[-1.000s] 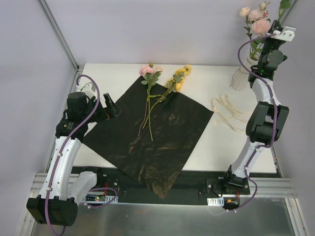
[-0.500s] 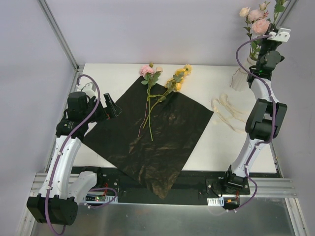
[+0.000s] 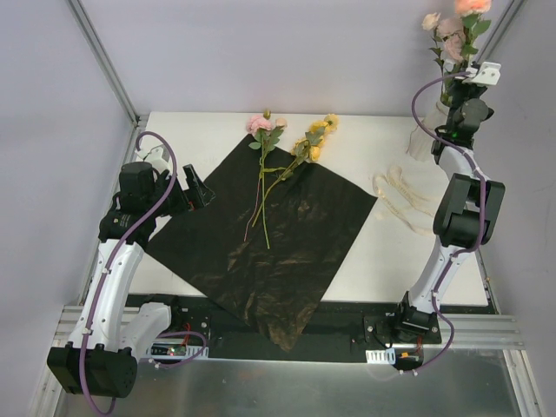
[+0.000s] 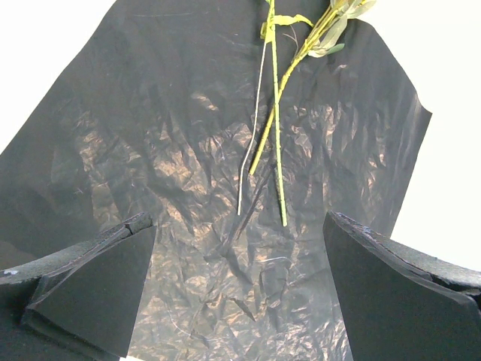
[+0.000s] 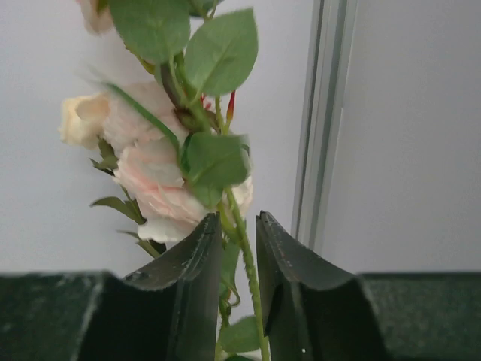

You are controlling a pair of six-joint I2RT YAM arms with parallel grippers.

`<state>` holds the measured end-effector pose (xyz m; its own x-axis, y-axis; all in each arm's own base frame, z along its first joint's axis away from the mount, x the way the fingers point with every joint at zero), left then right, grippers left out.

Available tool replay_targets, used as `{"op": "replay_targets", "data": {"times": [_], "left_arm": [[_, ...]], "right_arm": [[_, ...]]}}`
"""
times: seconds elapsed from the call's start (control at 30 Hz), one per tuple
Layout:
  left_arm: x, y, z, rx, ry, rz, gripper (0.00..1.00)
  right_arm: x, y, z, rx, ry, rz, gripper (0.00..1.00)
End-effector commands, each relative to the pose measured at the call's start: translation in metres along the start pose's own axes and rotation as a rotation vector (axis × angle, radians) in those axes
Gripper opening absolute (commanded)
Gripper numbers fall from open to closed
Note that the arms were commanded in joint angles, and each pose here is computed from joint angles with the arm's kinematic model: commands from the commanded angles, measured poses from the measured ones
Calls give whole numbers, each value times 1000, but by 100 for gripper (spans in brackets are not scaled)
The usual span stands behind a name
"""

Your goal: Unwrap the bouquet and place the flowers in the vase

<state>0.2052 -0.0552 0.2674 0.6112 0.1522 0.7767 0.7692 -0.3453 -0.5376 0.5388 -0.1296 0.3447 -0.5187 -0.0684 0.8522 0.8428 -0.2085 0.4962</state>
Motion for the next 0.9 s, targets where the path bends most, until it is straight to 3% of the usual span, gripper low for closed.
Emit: {"op": "replay_targets", "data": {"times": [0.0,0.43,0.63,0.73,0.87], "left_arm": [[10,-6,-8,-41,41,-54,99],[7,-4,-4,-12,42,-50,99],[7,-2,-3,-4,41,-44,99],[7,-2,-2,-1,40,-42,99],[7,-2,-3,-3,41,-44,99]], "right_arm": [[35,0,1,-27,22,-108,34],[57,-60,15,-160,135,8,56],[61,-87,34,-197,164,183,62],[73,-104,51,-211,256,286,62],[78,-131,74,-276,530,461,56]]}}
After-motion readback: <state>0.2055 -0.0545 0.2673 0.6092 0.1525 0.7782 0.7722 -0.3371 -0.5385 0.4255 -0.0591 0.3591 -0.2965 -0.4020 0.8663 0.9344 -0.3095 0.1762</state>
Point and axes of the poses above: each gripper's point midway between its finger pads, its own y axis out along the fingers, its own z axis along the line the jaws close on, x = y × z, the point moved 8 cm from there along -y, back along the fingers, and after that the axes turned 13 degrees about y, right-handed, at the moved point
